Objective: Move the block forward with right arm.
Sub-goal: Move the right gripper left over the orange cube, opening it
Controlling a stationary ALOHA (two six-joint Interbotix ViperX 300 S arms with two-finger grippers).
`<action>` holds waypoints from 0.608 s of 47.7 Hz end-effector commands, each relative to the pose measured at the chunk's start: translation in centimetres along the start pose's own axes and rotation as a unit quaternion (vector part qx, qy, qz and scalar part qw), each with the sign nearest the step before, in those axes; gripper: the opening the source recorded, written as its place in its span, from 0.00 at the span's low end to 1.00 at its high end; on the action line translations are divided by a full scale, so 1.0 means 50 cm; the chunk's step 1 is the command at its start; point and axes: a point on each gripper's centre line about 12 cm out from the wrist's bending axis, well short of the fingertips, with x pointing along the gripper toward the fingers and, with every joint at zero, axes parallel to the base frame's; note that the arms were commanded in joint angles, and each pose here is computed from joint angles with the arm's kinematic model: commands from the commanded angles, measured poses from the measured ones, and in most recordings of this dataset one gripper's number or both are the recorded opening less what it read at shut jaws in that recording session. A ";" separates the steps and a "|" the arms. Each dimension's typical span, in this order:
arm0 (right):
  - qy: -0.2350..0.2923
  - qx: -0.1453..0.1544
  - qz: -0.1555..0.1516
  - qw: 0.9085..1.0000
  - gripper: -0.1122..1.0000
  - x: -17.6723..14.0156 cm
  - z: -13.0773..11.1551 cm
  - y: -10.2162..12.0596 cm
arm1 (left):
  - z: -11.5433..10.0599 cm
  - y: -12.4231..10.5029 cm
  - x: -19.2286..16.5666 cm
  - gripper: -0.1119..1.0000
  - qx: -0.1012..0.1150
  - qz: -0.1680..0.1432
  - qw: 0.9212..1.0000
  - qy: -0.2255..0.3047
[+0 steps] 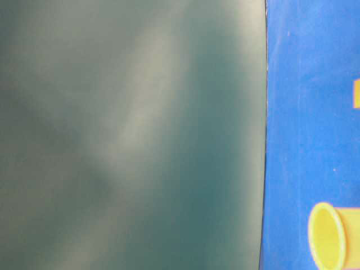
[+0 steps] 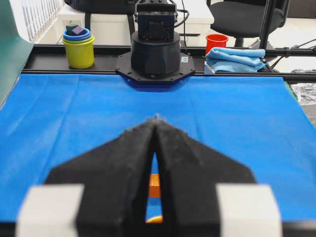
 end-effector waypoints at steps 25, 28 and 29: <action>0.183 0.108 -0.033 0.977 0.10 0.081 0.040 -0.013 | 0.031 -0.002 0.013 0.11 0.003 -0.003 1.000 0.005; 0.211 0.117 -0.042 0.970 0.10 0.097 0.033 -0.018 | 0.031 -0.002 0.013 0.11 0.004 -0.003 1.000 0.006; 0.218 0.119 -0.044 0.968 0.10 0.101 0.032 -0.019 | 0.031 -0.001 0.013 0.11 0.004 -0.002 1.000 0.005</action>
